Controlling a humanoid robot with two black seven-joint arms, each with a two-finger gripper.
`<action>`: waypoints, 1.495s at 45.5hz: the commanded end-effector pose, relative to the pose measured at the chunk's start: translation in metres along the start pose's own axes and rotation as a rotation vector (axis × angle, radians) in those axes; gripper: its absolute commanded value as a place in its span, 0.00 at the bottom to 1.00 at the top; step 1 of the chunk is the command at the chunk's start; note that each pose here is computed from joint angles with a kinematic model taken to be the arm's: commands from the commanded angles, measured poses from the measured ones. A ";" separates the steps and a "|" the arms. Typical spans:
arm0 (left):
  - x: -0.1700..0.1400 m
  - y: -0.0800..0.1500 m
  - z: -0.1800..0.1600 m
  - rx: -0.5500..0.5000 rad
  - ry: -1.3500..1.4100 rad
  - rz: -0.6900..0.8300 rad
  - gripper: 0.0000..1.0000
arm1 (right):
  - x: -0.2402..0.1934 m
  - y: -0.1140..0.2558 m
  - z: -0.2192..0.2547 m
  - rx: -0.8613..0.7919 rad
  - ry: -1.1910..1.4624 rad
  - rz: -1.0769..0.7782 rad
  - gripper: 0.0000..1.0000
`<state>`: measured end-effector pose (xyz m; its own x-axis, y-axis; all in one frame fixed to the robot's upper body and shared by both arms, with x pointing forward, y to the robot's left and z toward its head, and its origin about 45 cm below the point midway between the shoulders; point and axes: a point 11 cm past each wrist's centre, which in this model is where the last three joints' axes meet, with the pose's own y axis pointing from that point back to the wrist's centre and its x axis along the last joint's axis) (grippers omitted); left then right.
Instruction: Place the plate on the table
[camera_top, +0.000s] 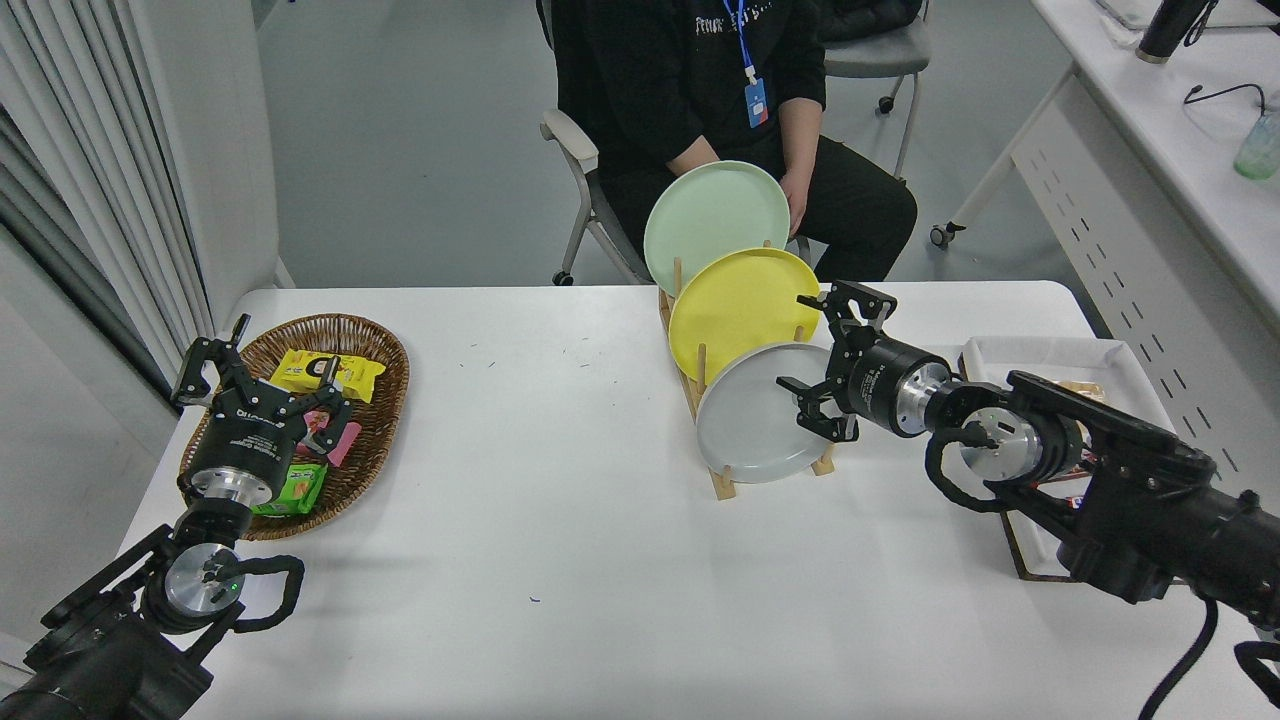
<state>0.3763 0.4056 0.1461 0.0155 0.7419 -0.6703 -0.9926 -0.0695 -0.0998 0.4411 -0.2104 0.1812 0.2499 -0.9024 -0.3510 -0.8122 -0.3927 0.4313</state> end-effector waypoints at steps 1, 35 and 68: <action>0.000 0.000 0.000 0.000 0.000 0.000 0.98 | -0.005 -0.003 0.002 -0.003 0.002 -0.005 0.81; 0.000 0.000 0.000 0.000 0.000 0.000 0.98 | -0.006 0.001 0.006 -0.034 0.008 -0.025 0.58; 0.000 0.000 0.000 0.000 0.000 0.000 0.98 | 0.001 0.010 -0.001 -0.025 0.040 -0.020 0.43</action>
<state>0.3763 0.4056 0.1461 0.0155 0.7420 -0.6703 -0.9926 -0.0694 -0.0998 0.4333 -0.2125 0.1850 0.2813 -0.8959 -0.3439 -0.7906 -0.4195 0.4461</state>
